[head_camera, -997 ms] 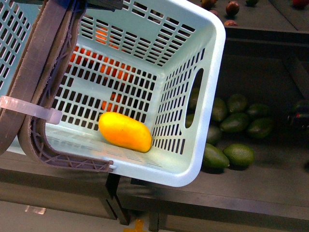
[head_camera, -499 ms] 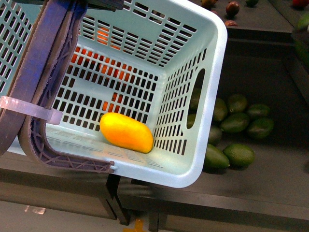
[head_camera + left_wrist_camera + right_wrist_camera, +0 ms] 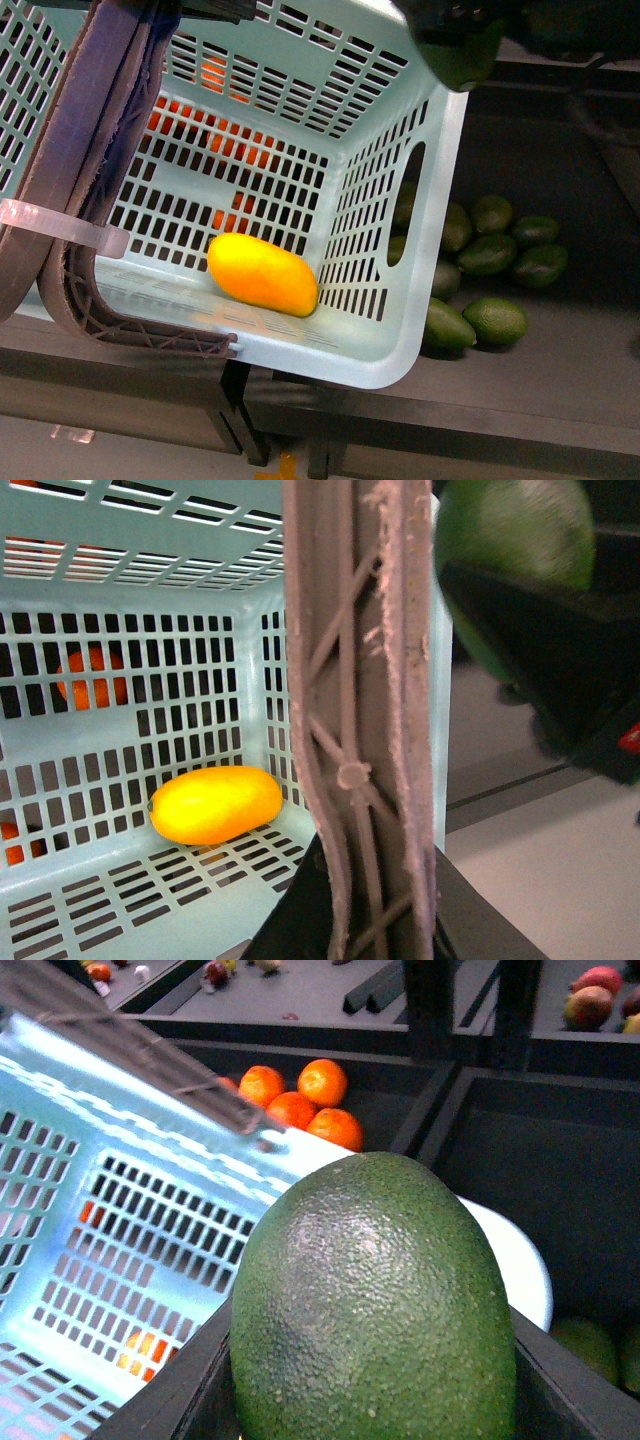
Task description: Pick mango and avocado into basket
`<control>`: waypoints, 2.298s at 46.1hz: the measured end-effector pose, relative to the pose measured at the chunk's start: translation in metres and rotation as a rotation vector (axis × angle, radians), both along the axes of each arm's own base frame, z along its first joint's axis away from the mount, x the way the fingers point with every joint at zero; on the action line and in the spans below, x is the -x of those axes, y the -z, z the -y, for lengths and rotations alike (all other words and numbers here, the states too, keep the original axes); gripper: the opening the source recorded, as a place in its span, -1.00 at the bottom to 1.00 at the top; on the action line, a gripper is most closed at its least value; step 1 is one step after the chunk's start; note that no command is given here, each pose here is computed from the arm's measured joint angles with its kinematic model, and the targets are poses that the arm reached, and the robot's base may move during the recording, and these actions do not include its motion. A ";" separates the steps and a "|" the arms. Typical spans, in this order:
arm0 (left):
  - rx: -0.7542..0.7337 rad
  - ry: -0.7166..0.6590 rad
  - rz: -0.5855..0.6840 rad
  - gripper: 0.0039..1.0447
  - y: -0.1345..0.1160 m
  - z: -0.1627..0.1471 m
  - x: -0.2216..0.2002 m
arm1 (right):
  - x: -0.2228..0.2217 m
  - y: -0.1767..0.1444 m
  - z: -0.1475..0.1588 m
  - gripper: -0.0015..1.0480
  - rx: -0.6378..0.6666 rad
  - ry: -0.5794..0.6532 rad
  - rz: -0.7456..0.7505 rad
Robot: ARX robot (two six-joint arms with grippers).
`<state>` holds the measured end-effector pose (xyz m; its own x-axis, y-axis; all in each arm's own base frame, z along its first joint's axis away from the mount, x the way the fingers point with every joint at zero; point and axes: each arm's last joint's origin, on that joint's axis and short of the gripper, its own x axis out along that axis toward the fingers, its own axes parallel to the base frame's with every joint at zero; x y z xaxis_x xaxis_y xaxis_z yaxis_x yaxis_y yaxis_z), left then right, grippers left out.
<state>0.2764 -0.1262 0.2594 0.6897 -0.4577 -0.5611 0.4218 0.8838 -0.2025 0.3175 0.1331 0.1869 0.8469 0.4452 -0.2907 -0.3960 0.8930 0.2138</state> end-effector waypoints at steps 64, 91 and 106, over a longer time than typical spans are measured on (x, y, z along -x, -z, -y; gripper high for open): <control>0.000 -0.003 -0.001 -0.87 0.000 0.000 0.000 | 0.198 -0.009 0.132 0.67 0.007 0.528 0.302; 0.000 -0.001 -0.001 -0.87 0.000 0.000 0.000 | 0.213 0.017 0.133 -0.96 0.149 0.443 0.320; 0.000 0.000 -0.002 -0.87 0.000 0.000 0.000 | 0.220 0.022 0.133 -0.96 0.145 0.443 0.343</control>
